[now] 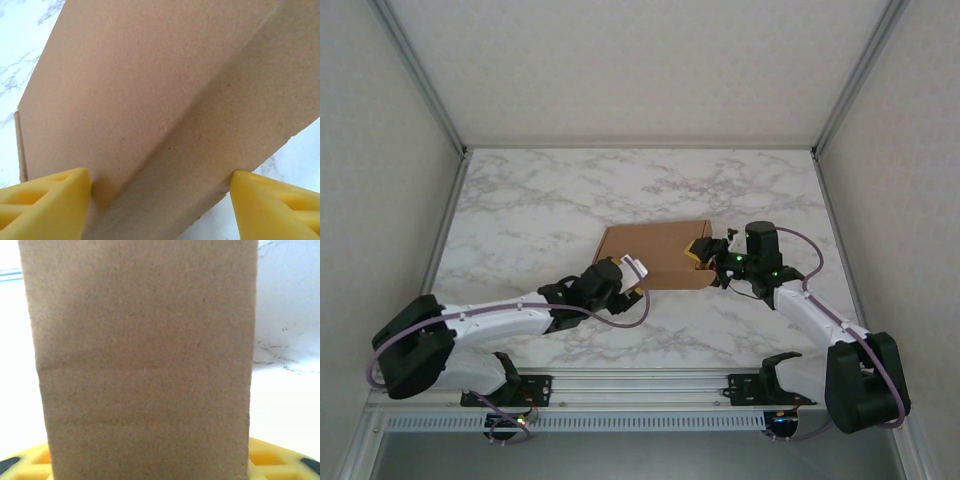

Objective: Fold the paper box

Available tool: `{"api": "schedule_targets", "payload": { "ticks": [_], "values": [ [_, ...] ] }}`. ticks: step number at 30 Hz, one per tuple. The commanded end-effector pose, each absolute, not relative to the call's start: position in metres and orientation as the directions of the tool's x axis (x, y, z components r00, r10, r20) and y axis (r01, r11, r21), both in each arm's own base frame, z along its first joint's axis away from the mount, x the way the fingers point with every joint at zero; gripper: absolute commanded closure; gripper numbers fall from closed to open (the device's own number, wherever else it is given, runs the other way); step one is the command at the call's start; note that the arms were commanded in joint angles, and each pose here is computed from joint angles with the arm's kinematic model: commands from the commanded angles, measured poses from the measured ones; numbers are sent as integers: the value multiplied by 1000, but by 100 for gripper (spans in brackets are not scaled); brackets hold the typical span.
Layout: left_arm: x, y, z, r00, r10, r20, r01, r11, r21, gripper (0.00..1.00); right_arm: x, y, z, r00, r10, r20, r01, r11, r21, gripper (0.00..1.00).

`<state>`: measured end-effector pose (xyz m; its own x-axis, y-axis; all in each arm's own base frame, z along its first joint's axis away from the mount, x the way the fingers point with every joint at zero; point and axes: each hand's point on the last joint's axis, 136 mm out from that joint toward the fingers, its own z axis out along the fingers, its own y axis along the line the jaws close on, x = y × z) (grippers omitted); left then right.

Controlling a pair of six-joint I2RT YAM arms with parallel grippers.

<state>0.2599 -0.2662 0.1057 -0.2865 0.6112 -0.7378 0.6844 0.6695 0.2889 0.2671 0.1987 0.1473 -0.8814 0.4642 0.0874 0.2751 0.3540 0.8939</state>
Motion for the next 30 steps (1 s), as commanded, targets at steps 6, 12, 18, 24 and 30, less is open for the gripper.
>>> {"api": "schedule_targets", "payload": {
  "ticks": [6, 12, 18, 24, 30],
  "values": [
    [298, -258, 122, -269, 569, -777, 493, 775, 396, 32, 264, 205, 168, -888, 449, 97, 251, 296, 922, 51],
    [293, -267, 121, -213, 615, -760, 550, 718, 427, 34, 263, 205, 170, -889, 447, 100, 252, 293, 922, 51],
    [272, -280, 121, -45, 703, -710, 651, 559, 513, 30, 265, 205, 168, -887, 451, 104, 254, 286, 924, 51],
    [273, -290, 114, 6, 754, -657, 662, 489, 567, 30, 265, 207, 170, -887, 448, 111, 256, 277, 926, 51],
    [289, -286, 118, 37, 800, -599, 508, 501, 700, 22, 267, 209, 173, -885, 447, 130, 264, 252, 931, 50]
  ]
}}
